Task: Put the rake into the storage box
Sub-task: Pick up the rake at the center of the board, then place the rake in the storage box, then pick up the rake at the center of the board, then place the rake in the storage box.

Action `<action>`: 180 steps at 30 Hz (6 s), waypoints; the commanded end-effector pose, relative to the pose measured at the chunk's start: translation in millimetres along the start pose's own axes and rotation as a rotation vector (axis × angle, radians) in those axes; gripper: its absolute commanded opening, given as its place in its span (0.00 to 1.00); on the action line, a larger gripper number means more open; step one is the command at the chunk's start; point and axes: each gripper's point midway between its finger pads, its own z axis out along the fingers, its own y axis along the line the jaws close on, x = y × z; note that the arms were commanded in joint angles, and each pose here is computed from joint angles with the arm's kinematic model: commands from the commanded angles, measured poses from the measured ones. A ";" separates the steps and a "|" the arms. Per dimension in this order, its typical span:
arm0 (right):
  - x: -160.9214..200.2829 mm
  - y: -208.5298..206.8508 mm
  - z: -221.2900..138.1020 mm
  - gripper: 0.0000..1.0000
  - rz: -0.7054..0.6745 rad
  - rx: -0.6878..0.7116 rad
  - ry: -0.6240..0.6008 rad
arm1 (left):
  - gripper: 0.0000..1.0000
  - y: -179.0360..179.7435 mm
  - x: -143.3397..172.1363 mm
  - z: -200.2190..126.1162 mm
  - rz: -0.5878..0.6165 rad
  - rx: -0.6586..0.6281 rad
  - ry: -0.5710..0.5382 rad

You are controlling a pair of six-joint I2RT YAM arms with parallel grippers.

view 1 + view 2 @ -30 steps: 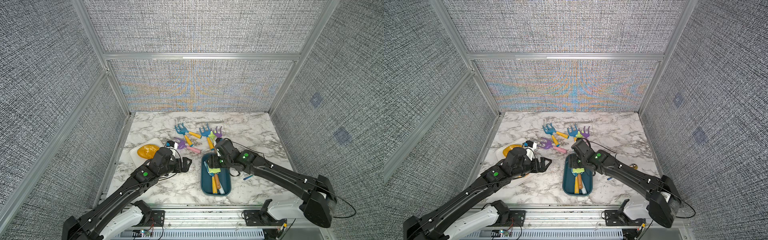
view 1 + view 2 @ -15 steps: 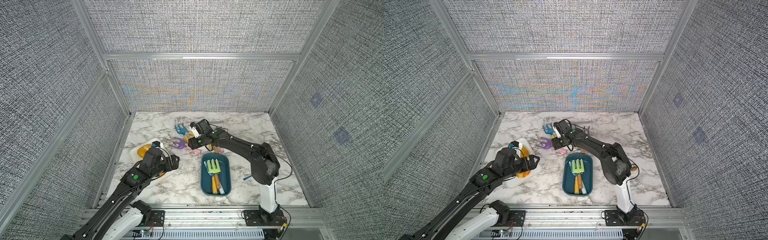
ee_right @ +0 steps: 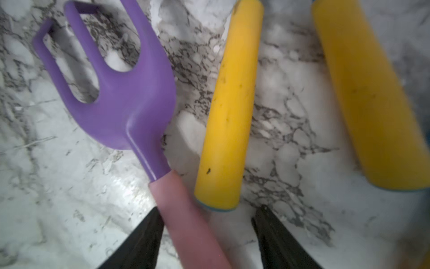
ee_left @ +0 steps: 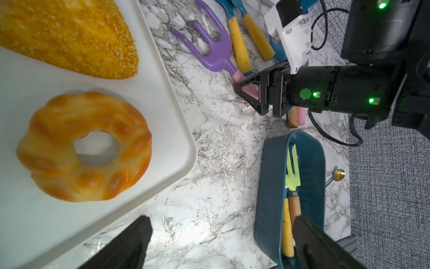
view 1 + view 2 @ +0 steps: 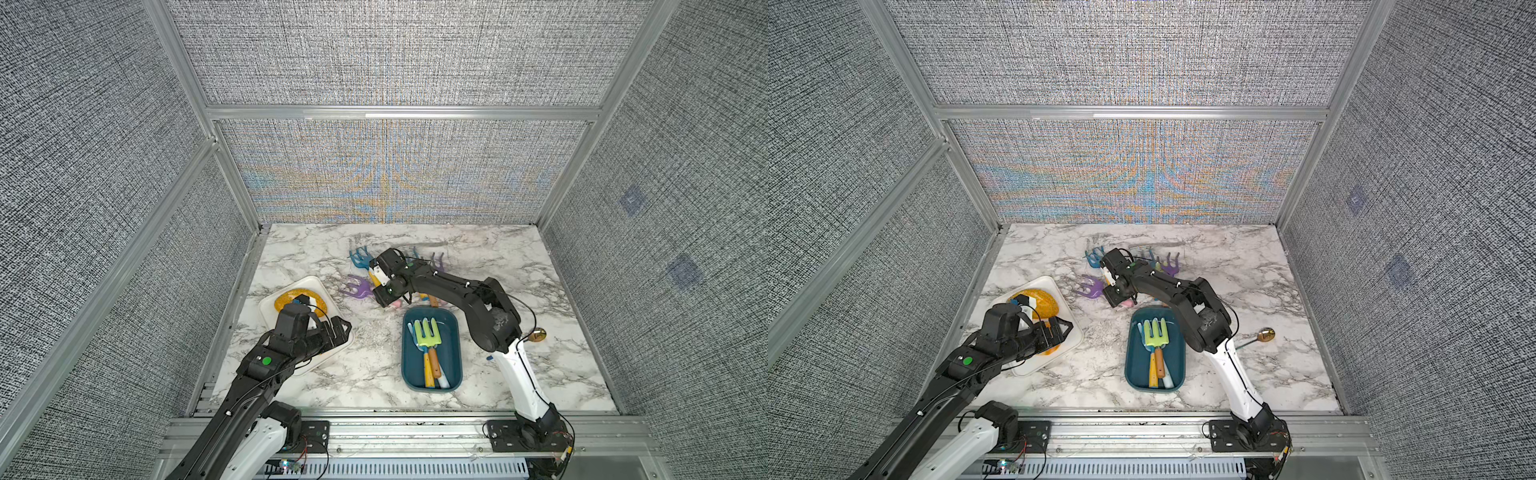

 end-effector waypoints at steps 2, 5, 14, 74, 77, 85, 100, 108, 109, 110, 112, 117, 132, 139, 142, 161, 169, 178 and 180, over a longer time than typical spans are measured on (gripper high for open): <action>9.5 -2.4 4.7 0.52 -0.020 0.023 0.034 | 0.99 -7.1 -0.2 0.7 -0.006 0.041 0.005; 4.2 1.0 -3.1 0.37 -0.033 0.027 0.014 | 0.99 -10.4 -0.6 0.5 -0.009 0.059 0.005; -30.5 18.3 -62.4 0.01 -0.047 0.004 -0.132 | 0.99 -31.6 -5.5 -7.5 0.004 0.144 0.007; 163.1 -47.4 -214.3 0.99 0.652 0.028 -0.325 | 0.99 -87.3 16.5 52.1 0.270 0.154 0.110; 154.1 -78.0 -204.6 0.99 0.686 0.090 -0.318 | 0.99 -75.4 11.3 54.6 0.270 0.078 0.092; 103.7 -137.6 -168.4 0.99 0.632 0.209 -0.255 | 0.99 -67.0 6.7 57.0 0.286 0.019 0.080; 68.6 -186.4 -62.5 0.65 0.559 0.244 -0.055 | 0.99 -55.7 8.4 48.4 0.275 -0.013 0.064; 76.7 -191.1 -35.1 0.43 0.555 0.254 0.000 | 0.99 -48.3 11.0 41.0 0.260 -0.021 0.051; 77.3 -191.1 -34.0 0.41 0.553 0.254 0.003 | 0.99 -48.1 11.1 39.8 0.259 -0.020 0.049; 78.1 -191.0 -33.6 0.39 0.551 0.254 0.006 | 0.99 -47.6 10.8 39.2 0.256 -0.020 0.045; 79.5 -190.6 -34.8 0.33 0.550 0.257 0.010 | 0.99 -47.9 10.8 37.5 0.256 -0.018 0.043; 79.9 -190.4 -57.8 0.11 0.555 0.276 -0.025 | 0.99 -48.6 9.9 32.1 0.255 -0.013 0.035; 91.9 -127.6 -179.6 0.00 0.558 0.101 -0.254 | 0.99 -47.8 7.4 17.4 0.236 0.005 -0.006; 121.8 -65.6 -230.0 0.00 0.562 -0.021 -0.318 | 0.99 -46.6 3.8 19.3 0.240 0.009 -0.037; 136.3 -36.2 -235.0 0.00 0.569 -0.072 -0.303 | 0.99 -48.0 5.2 23.2 0.243 0.013 -0.025; 198.1 47.9 -185.6 0.00 0.734 -0.120 -0.176 | 0.99 -48.3 15.9 33.5 0.258 0.034 0.028; 187.6 48.2 -170.3 0.00 0.738 -0.086 -0.169 | 0.99 -46.7 14.3 31.3 0.256 0.030 0.013; 181.0 53.8 -175.0 0.63 0.707 -0.116 -0.176 | 0.99 -46.9 10.7 34.7 0.235 0.006 0.014; 178.4 49.8 -183.1 0.67 0.704 -0.118 -0.200 | 0.99 -49.6 6.2 35.7 0.234 -0.004 0.009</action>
